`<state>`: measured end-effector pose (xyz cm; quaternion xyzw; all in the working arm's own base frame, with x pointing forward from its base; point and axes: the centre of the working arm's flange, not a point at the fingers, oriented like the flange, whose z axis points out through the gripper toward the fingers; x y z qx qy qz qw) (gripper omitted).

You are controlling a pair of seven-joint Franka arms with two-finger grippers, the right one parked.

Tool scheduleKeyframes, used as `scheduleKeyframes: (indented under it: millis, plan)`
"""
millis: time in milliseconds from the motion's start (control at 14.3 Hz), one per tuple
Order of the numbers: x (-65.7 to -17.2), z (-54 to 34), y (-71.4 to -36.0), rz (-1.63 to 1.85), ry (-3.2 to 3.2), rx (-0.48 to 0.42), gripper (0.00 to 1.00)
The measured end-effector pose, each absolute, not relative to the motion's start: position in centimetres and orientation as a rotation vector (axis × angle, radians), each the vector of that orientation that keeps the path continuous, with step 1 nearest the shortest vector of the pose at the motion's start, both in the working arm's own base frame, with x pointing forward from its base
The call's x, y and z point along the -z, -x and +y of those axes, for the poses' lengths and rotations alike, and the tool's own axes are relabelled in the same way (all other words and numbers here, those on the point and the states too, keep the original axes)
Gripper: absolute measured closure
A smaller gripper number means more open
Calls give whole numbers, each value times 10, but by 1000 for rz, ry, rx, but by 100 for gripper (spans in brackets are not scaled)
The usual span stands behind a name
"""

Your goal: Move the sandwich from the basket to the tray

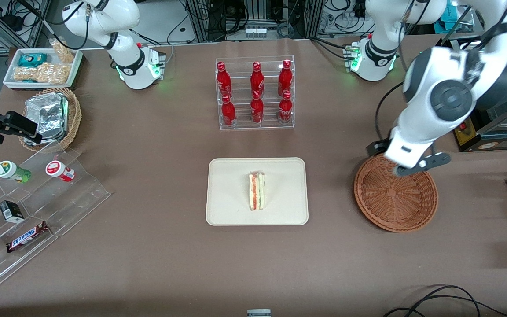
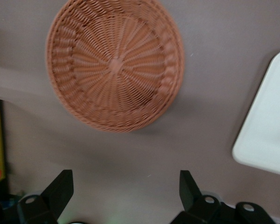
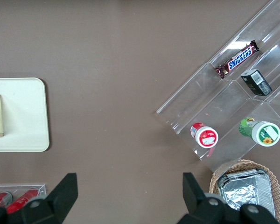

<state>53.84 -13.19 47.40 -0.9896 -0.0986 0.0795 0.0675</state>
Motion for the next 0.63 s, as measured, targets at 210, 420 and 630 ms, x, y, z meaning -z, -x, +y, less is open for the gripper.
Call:
scheduleKeyframes:
  millis: [210,420,630]
  plan:
    - [-504,-92,-524,-123,3019,-249,0]
    - [-519,-64,-523,57,3047,-232,0]
    - [-533,-54,-528,184,3054,-193,0]
